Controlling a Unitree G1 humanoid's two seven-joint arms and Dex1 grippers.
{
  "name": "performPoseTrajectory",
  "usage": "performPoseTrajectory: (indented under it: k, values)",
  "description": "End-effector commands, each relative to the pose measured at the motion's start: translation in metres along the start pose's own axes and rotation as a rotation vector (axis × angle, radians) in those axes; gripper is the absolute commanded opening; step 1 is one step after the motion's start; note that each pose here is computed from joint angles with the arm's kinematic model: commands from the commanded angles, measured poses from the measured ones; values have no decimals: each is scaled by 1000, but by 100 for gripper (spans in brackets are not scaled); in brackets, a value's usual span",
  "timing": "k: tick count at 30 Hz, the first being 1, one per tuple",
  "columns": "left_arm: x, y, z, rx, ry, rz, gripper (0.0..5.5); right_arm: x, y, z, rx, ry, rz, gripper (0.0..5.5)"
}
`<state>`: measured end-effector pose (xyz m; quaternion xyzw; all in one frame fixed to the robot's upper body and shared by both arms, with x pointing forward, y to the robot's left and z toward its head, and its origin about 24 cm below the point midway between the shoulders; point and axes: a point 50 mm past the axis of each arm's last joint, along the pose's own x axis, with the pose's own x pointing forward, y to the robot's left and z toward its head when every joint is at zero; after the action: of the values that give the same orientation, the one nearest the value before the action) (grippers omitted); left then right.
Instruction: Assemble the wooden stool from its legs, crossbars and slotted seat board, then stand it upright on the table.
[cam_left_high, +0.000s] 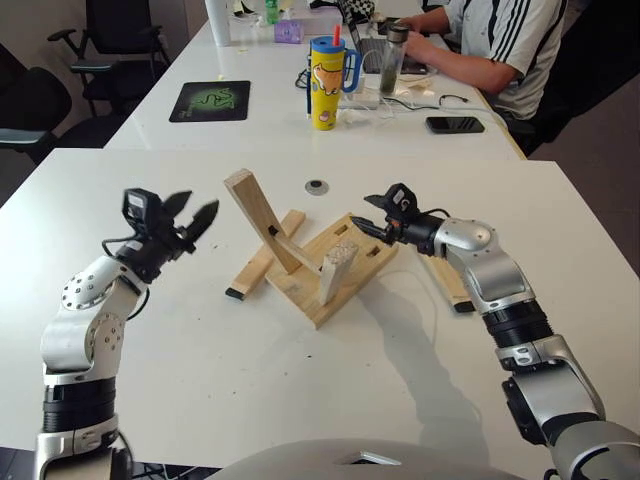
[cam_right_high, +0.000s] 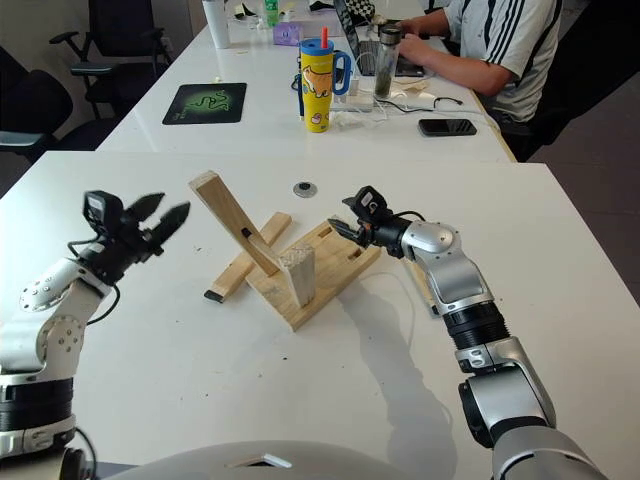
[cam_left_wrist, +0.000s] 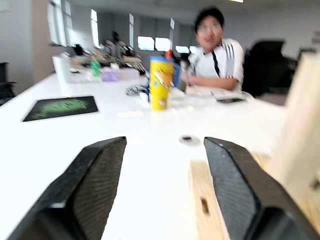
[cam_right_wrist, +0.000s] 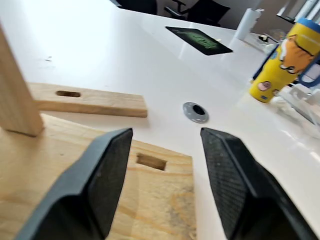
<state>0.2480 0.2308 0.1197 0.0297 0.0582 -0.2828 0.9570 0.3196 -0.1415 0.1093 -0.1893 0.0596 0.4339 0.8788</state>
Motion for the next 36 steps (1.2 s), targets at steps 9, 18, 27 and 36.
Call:
performPoseTrajectory:
  k: [9,18,27,36]
  values:
    - [47,-45,-15,139,148,-292,288,-7,55,17,83,-45,377,252]
    - [105,-33,5,267,89,-321,288,12,53,38,113,-110,297,252]
    - [80,6,-11,233,77,-62,288,-3,-5,27,91,-22,-8,252]
    - [21,-16,-23,217,230,-244,288,-14,-23,-32,-66,321,-164,252]
